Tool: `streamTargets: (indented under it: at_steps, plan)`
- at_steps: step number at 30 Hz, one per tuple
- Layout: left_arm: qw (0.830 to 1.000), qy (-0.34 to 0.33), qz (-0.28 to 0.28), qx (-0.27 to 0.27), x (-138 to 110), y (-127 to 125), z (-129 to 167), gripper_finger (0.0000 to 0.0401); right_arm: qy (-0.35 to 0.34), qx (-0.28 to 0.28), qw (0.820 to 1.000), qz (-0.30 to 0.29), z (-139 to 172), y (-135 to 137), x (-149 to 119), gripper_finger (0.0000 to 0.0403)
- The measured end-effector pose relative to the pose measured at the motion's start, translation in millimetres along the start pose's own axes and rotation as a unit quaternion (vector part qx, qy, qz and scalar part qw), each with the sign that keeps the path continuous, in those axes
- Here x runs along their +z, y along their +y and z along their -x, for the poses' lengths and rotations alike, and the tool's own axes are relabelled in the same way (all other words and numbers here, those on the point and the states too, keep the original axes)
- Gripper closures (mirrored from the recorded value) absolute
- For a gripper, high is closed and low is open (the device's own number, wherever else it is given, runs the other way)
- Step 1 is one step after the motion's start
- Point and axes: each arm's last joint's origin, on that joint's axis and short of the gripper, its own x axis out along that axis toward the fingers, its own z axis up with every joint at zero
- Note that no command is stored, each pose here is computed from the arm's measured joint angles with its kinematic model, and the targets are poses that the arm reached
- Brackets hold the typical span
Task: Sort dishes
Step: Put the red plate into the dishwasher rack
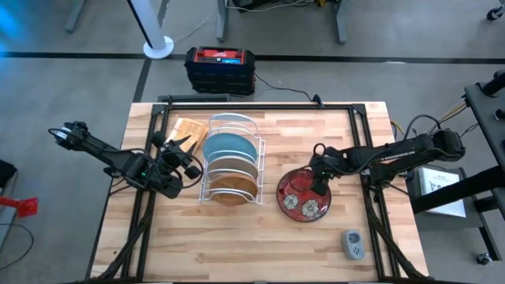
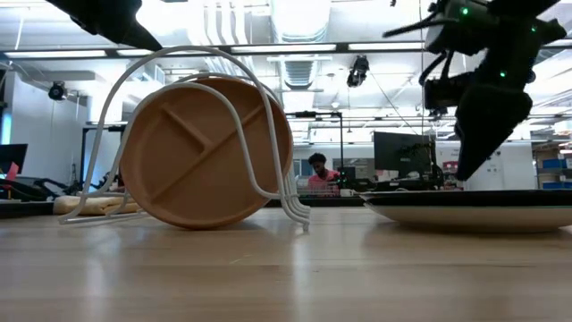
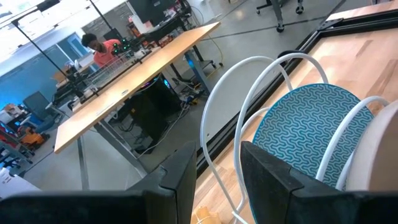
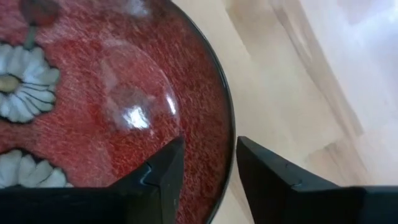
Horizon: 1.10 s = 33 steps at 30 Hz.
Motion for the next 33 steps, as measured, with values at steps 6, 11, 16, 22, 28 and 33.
streamTargets:
  at_steps: [6, 11, 16, 22, 28, 33]
  plan:
    - [1.0, 0.0, 0.003, -0.001, 0, 0, 0, 0.0286, 0.001, -0.001, 1.0, -0.028, -9, -2, -8, 0.0238]
    - [0.997, -0.002, 0.02, -0.068, 13, -9, 1, 0.0286, -0.005, 0.002, 1.0, -0.03, -14, -3, -12, 0.0222]
    - [0.97, -0.079, 0.015, -0.228, 45, -30, 5, 0.0286, -0.007, 0.002, 1.0, -0.027, -14, -3, -11, 0.0217]
    - [0.956, -0.157, 0.002, -0.249, 68, -54, 3, 0.0286, -0.013, 0.004, 0.999, -0.031, -11, -3, -11, 0.0228]
    - [0.957, -0.141, -0.016, -0.252, 92, -92, -2, 0.0286, -0.048, -0.011, 0.997, -0.06, -3, -4, -10, 0.0245]
    - [0.959, -0.108, -0.063, -0.254, 100, -140, -12, 0.0286, -0.078, -0.013, 0.995, -0.063, 6, -6, -11, 0.0265]
